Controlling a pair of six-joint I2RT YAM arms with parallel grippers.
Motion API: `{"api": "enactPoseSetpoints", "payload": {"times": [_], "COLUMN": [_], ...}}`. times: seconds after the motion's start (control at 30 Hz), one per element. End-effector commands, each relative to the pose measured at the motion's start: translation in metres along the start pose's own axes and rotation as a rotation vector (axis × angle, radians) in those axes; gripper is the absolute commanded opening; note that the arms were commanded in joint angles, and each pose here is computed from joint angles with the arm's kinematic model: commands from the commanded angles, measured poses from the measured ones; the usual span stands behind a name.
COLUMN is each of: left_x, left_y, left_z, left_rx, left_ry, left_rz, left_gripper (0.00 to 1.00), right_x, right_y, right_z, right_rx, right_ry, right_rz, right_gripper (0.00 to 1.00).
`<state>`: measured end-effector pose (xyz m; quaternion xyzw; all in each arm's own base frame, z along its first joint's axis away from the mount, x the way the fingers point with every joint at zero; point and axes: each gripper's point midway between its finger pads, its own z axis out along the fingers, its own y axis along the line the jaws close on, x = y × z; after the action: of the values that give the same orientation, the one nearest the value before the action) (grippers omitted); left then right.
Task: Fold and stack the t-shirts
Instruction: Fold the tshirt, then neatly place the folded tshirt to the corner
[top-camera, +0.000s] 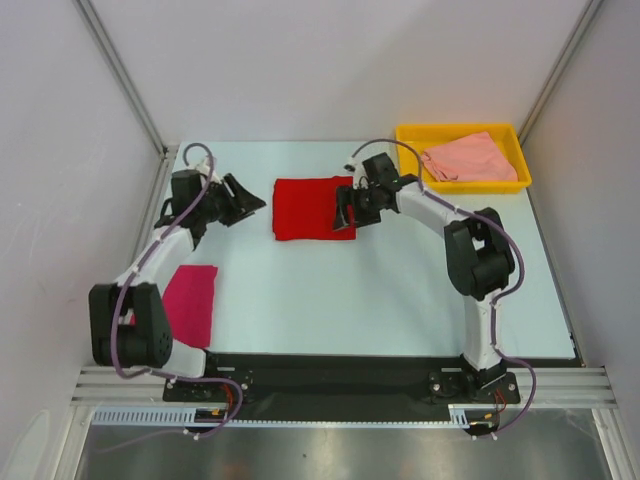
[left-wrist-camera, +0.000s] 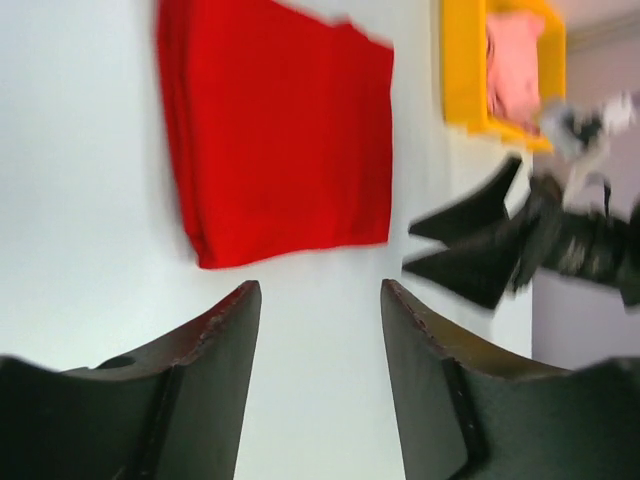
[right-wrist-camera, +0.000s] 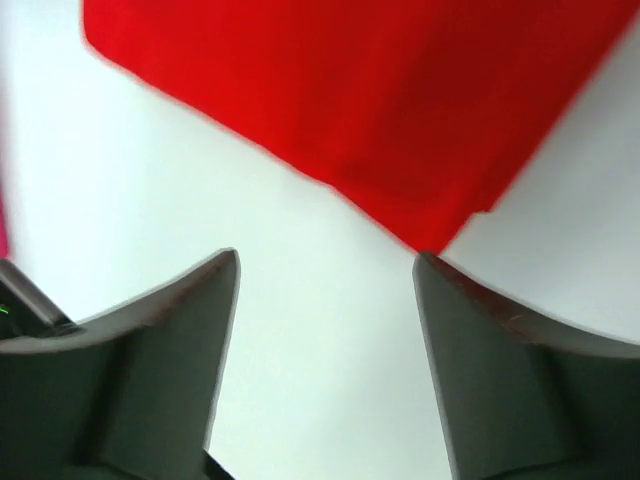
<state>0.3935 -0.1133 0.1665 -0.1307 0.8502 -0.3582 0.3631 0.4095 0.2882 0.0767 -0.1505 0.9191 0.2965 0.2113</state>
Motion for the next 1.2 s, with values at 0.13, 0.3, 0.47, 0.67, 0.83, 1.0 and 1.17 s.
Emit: {"api": "enactPoseSetpoints", "payload": {"times": [0.13,0.3,0.47,0.67,0.83,1.0,1.17], "left_x": [-0.041,-0.05,-0.052,-0.045,-0.024,-0.015,-0.002], "left_y": [0.016,0.023,0.023,0.027,0.041,0.048,0.055], "left_z": [-0.059,-0.08,-0.1,-0.111,-0.103,-0.107,-0.097], "left_rx": [-0.182,-0.252,-0.308,-0.324,-0.346,-0.369,-0.366], "left_ry": [-0.248,-0.313,-0.331,-0.35,-0.282,-0.264,-0.207], "left_rz": [-0.076,-0.165,-0.194,-0.271,-0.353,-0.352,-0.4], "left_gripper": [0.63,0.72,0.73,0.71,0.71,0.73,0.85], "right_x": [-0.026,-0.027,-0.02,-0.013,-0.012,-0.012,-0.016], "right_y": [0.068,0.107,0.113,0.106,0.099,0.093,0.102], "right_z": [-0.008,0.019,0.053,0.085,0.102,0.125,0.128], "right_rx": [0.226,0.365,0.494,0.542,0.573,0.583,0.488], "right_ry": [-0.236,-0.339,-0.329,-0.286,-0.291,-0.293,-0.302], "right_rz": [-0.652,-1.04,-1.302,-1.411,-1.456,-1.531,-1.478], "right_gripper": [1.0,1.0,1.0,0.92,0.89,0.8,0.47]}}
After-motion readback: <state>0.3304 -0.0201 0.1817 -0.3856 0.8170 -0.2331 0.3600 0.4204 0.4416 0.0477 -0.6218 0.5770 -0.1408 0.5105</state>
